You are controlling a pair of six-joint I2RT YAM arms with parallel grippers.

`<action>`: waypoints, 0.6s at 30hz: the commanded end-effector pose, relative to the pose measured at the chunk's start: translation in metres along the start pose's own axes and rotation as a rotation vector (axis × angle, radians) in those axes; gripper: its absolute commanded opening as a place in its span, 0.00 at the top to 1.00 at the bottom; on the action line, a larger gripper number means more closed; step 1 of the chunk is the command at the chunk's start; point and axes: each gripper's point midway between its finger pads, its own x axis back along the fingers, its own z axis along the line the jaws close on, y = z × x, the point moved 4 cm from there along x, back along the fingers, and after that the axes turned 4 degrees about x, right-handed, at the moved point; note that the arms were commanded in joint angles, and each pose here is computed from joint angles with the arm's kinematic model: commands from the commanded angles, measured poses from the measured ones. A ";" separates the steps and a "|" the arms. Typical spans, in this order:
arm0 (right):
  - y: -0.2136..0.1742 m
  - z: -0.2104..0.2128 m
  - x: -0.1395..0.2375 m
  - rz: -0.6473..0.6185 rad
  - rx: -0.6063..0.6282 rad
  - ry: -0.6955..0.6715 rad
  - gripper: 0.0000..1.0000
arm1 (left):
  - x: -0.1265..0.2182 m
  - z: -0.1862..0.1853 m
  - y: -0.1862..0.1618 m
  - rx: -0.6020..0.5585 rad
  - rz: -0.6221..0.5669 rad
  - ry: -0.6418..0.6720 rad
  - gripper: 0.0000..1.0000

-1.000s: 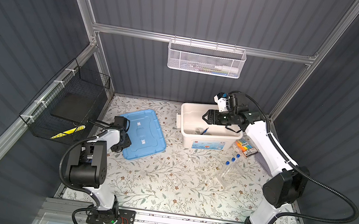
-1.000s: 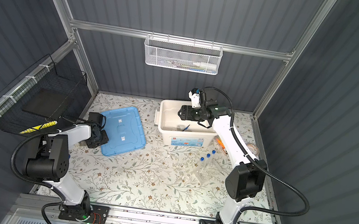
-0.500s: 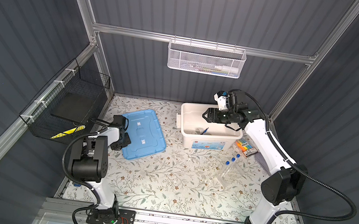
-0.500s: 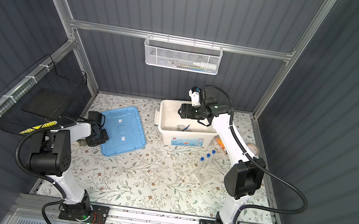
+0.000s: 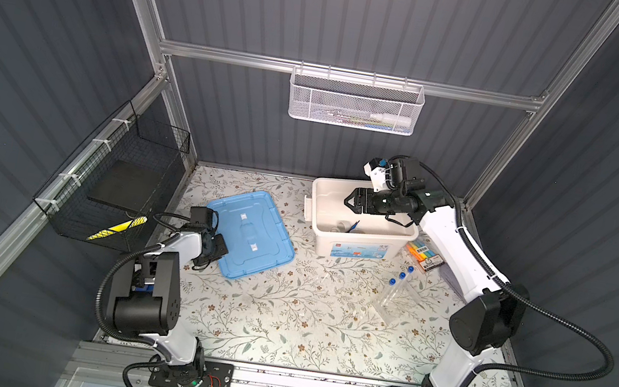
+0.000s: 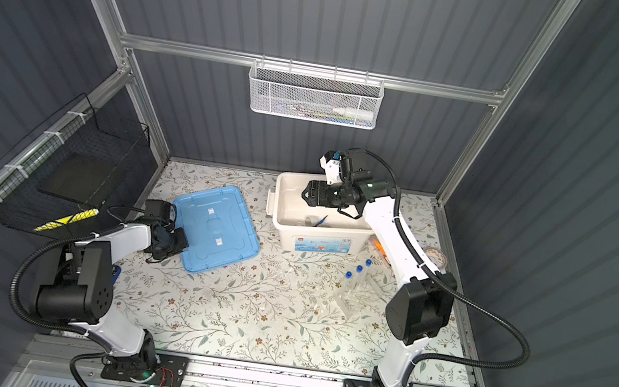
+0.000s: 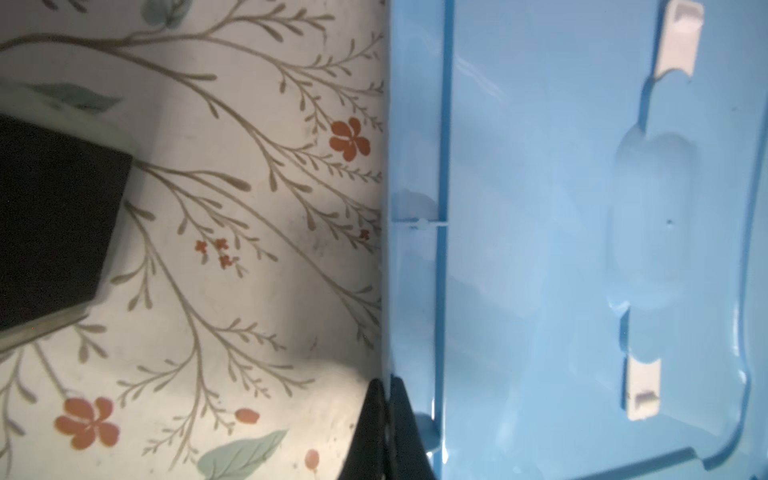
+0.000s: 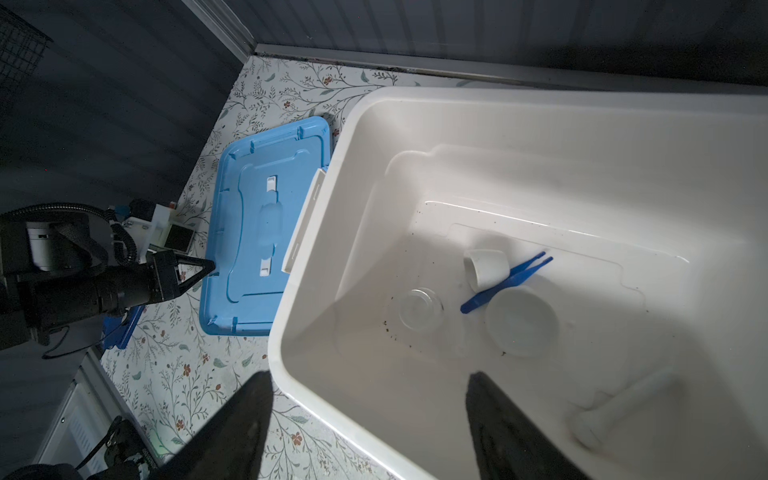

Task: Organize the chemistry lab equipment
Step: 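Lift the blue lid with the left gripper and tilt it toward the bin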

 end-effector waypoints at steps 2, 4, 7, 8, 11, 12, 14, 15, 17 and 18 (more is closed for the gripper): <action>0.000 0.008 -0.009 0.018 0.024 0.073 0.24 | 0.027 -0.009 0.005 0.015 -0.058 -0.064 1.00; 0.001 0.010 -0.009 0.016 0.028 0.090 0.24 | 0.039 -0.010 0.008 0.021 -0.082 -0.067 1.00; 0.002 0.015 -0.010 0.011 0.034 0.127 0.23 | 0.056 -0.012 0.013 0.033 -0.116 -0.078 1.00; 0.002 0.016 -0.010 0.011 0.033 0.137 0.23 | 0.062 -0.013 0.013 0.037 -0.124 -0.081 1.00; 0.002 0.018 -0.010 0.011 0.037 0.160 0.23 | 0.077 -0.015 0.015 0.049 -0.149 -0.093 1.00; 0.002 0.019 -0.011 0.010 0.038 0.165 0.23 | 0.081 -0.015 0.016 0.054 -0.156 -0.096 1.00; 0.003 0.020 -0.011 0.006 0.039 0.178 0.22 | 0.091 -0.016 0.016 0.059 -0.171 -0.107 1.00; 0.003 0.021 -0.010 0.004 0.041 0.188 0.22 | 0.095 -0.016 0.017 0.064 -0.179 -0.109 1.00; 0.003 0.024 -0.011 -0.002 0.042 0.209 0.21 | 0.104 -0.018 0.017 0.072 -0.197 -0.122 1.00; 0.003 0.024 -0.012 -0.007 0.040 0.216 0.21 | 0.108 -0.018 0.018 0.075 -0.205 -0.128 1.00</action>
